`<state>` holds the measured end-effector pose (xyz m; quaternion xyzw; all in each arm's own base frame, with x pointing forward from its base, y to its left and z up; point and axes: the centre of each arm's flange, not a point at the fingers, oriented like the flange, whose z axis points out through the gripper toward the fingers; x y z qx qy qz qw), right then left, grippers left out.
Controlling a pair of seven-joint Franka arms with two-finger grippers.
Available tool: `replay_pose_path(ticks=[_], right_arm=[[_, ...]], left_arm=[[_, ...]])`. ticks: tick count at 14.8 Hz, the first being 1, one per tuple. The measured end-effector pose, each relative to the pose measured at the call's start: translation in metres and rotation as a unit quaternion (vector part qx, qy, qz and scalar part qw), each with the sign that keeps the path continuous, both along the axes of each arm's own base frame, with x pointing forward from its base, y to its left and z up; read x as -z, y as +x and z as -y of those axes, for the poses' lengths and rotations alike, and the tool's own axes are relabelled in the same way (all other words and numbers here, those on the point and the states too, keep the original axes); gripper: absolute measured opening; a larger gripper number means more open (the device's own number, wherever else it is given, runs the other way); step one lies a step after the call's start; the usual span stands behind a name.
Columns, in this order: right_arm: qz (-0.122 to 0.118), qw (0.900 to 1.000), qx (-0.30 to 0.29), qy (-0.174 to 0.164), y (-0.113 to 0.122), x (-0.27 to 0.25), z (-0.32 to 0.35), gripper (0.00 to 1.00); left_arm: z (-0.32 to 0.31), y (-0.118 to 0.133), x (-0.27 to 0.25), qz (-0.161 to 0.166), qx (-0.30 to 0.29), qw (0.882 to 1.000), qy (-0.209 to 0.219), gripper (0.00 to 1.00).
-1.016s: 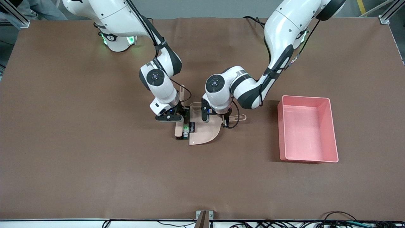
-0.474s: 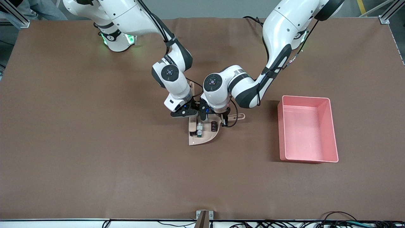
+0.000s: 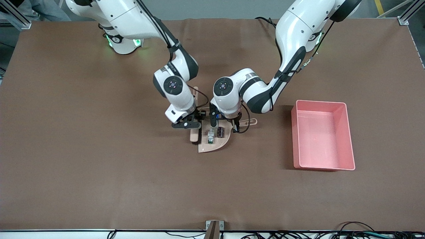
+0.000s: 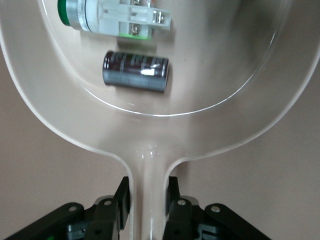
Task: Clean e-waste and dump in bin
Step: 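Brush the green component and black capacitor into the dustpan with the right gripper, then carry the dustpan to the bin with the left gripper while the right drops the brush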
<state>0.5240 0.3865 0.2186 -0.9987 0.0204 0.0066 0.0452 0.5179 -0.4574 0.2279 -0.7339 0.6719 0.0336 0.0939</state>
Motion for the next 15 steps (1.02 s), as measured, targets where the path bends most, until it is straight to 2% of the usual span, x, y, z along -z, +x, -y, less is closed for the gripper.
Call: replay_pose_path(ticks=[2, 5, 11, 15], right_arm=[[-0.017, 1.0, -0.002, -0.01, 0.025, -0.005, 0.046, 0.43], [-0.019, 1.0, -0.01, -0.011, 0.05, -0.019, 0.11, 0.43], [-0.015, 0.999, 0.02, -0.027, 0.047, -0.047, 0.215, 0.43], [0.021, 0.999, 0.042, -0.025, 0.033, -0.045, 0.287, 0.43]], left_arm=[[0.004, 0.005, -0.001, 0.016, -0.001, 1.0, -0.027, 0.33], [0.008, 0.011, 0.001, 0.033, -0.012, 0.998, -0.057, 0.33], [-0.005, 0.042, -0.035, 0.063, -0.032, 0.994, -0.081, 0.33], [-0.028, 0.065, -0.091, 0.097, -0.047, 0.989, -0.1, 0.33]])
